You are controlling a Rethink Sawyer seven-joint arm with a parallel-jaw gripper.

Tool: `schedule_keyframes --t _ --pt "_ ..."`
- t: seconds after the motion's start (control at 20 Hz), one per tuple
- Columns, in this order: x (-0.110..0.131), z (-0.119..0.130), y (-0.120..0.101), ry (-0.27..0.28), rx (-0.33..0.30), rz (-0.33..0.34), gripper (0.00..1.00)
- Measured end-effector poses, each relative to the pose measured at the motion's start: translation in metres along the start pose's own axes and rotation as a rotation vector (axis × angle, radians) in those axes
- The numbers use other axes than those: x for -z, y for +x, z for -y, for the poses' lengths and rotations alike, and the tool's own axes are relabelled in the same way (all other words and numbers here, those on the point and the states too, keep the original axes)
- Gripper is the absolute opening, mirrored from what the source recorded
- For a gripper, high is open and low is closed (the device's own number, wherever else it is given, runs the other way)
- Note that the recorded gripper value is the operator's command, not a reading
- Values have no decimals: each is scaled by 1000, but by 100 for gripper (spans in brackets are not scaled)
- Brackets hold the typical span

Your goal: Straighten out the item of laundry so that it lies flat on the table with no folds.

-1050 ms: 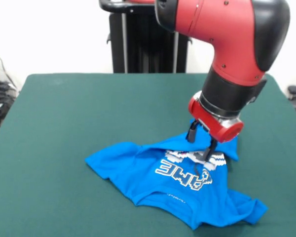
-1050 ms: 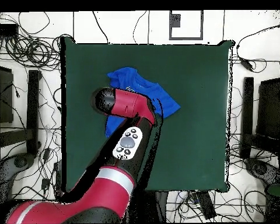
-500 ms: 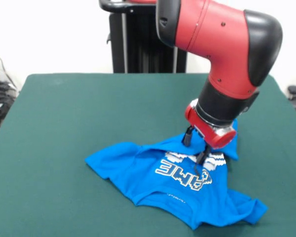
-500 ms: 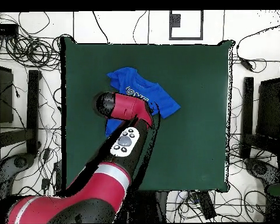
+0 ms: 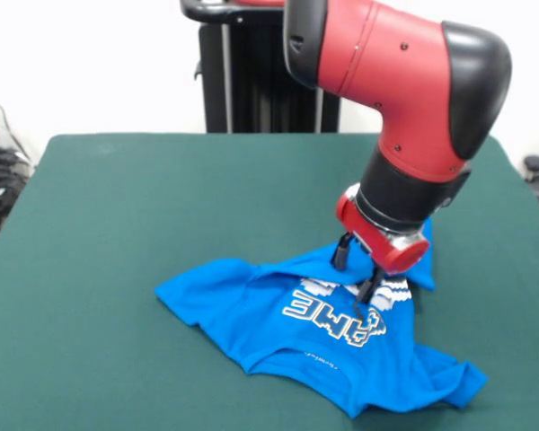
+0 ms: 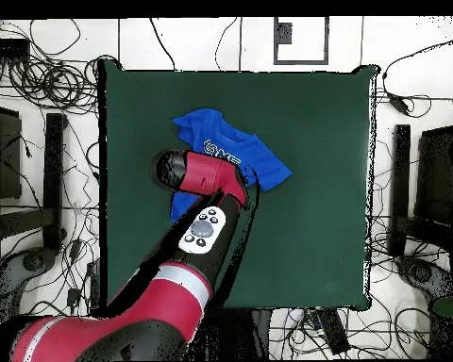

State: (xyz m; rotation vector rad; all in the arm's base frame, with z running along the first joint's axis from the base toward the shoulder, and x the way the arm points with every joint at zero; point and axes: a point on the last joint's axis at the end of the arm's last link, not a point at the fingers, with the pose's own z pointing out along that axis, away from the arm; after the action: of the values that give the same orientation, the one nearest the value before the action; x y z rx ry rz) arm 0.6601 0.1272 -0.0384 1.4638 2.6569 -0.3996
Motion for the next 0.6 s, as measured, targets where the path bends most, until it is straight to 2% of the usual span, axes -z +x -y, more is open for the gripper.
schedule_keyframes --t 0.6 --pt "-1 2 0 3 -3 -3 100"
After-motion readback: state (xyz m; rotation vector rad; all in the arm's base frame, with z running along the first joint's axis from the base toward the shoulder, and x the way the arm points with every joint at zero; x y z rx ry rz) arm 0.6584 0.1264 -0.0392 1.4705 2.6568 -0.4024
